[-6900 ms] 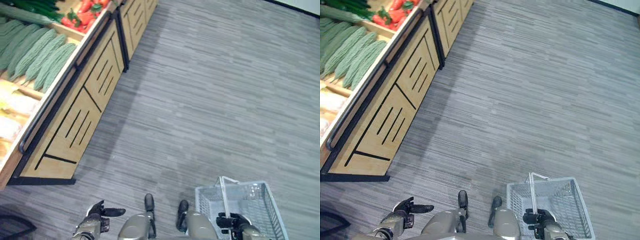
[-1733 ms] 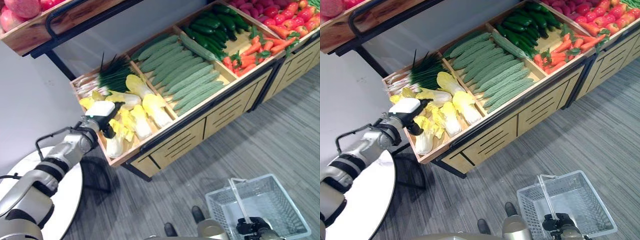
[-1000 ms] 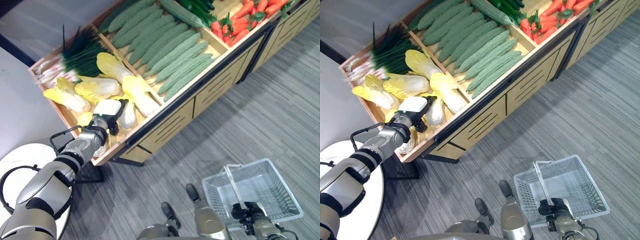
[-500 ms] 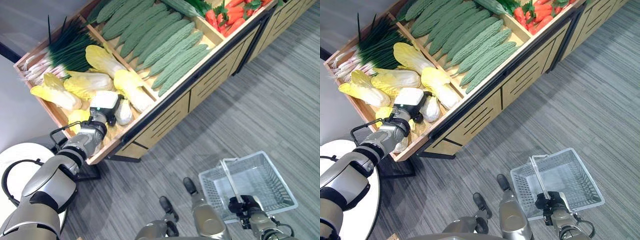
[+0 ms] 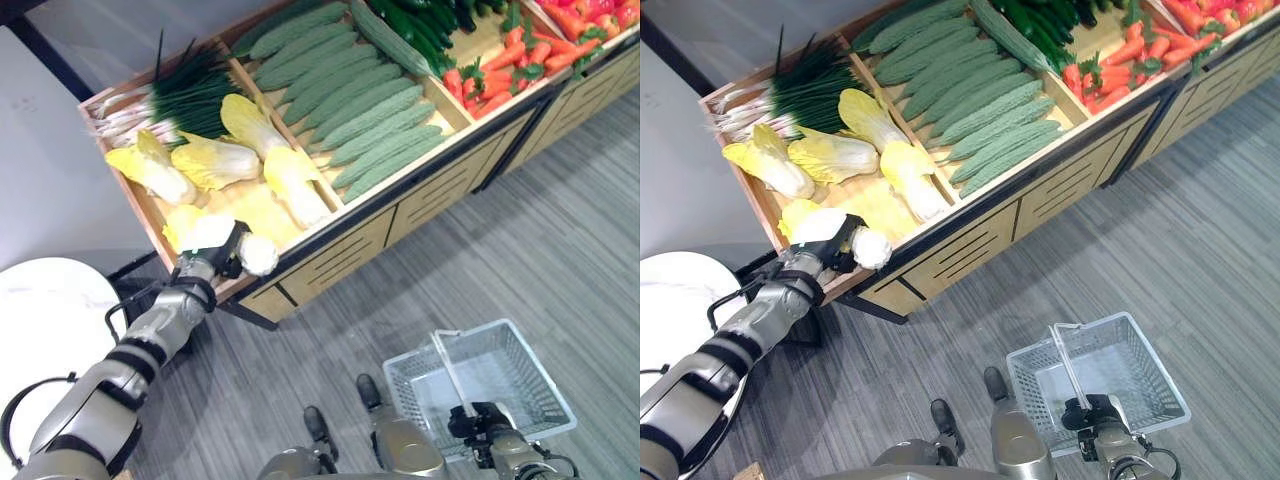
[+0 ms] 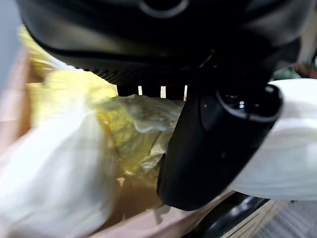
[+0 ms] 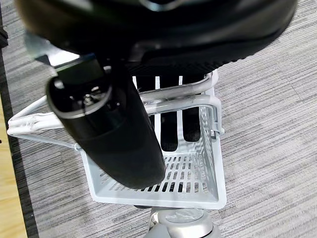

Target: Get the vegetables into the basket

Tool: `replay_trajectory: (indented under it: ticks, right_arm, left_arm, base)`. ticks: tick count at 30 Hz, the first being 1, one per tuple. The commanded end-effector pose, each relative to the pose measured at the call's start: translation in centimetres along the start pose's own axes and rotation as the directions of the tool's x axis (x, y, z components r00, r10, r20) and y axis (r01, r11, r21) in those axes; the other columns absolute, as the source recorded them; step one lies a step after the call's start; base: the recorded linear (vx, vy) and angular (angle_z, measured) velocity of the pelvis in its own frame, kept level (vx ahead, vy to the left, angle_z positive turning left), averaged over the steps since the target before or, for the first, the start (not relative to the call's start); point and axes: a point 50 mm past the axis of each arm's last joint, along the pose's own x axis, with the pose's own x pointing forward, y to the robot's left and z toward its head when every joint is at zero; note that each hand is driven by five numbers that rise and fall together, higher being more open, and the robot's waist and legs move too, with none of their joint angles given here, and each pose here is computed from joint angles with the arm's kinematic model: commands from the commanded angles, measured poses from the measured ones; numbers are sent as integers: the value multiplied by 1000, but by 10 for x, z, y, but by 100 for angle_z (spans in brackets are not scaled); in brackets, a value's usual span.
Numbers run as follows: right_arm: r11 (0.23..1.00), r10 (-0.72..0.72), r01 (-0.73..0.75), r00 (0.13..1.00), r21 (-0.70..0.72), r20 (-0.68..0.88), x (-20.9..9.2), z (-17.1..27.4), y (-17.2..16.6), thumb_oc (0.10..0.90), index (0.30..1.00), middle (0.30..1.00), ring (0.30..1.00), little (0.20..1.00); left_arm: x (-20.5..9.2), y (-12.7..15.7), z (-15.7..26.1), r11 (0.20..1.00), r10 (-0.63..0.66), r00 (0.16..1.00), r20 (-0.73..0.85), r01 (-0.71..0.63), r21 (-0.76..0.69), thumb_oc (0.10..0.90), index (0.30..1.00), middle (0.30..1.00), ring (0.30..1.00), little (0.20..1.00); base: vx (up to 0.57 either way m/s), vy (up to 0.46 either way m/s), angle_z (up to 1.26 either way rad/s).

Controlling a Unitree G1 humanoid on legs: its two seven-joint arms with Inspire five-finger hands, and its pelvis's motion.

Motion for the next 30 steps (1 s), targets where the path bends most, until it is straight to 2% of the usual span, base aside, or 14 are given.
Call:
replay_trajectory:
  ticks: [1, 6, 10, 15, 24, 30]
  right_arm:
    - [999, 35, -37, 993, -15, -109, -9, -43, 11, 400, 300, 300, 300, 300]
    - [998, 61, -64, 988, -14, -141, -11, -51, 15, 400, 300, 300, 300, 300]
    - [996, 84, -89, 983, -21, -162, -13, -58, 21, 400, 300, 300, 300, 300]
    - [994, 96, -102, 981, -29, -167, -14, -59, 24, 400, 300, 300, 300, 300]
    - [992, 107, -116, 978, -41, -180, -15, -61, 27, 400, 300, 300, 300, 300]
    - [994, 106, -111, 975, -13, -194, -16, -65, 28, 400, 300, 300, 300, 300]
  left_arm:
    - [4, 43, -13, 993, 116, 993, -10, -116, 24, 400, 300, 300, 300, 300]
    - [-17, 47, -14, 987, 151, 989, -6, -151, -62, 400, 300, 300, 300, 300]
    - [-33, 52, -2, 960, 200, 979, 40, -187, -208, 400, 300, 300, 300, 300]
    - [-42, 55, 0, 955, 199, 978, 54, -182, -232, 400, 300, 300, 300, 300]
    - [-40, 56, 8, 939, 220, 973, 68, -192, -284, 400, 300, 300, 300, 300]
    - [-56, 61, 18, 896, 250, 962, 107, -188, -402, 400, 300, 300, 300, 300]
  base:
    - [-9, 103, 37]
    - [-9, 86, 19]
    - [-34, 65, 5]
    - [-36, 34, 7]
    - [-2, 4, 1]
    - [7, 11, 8]
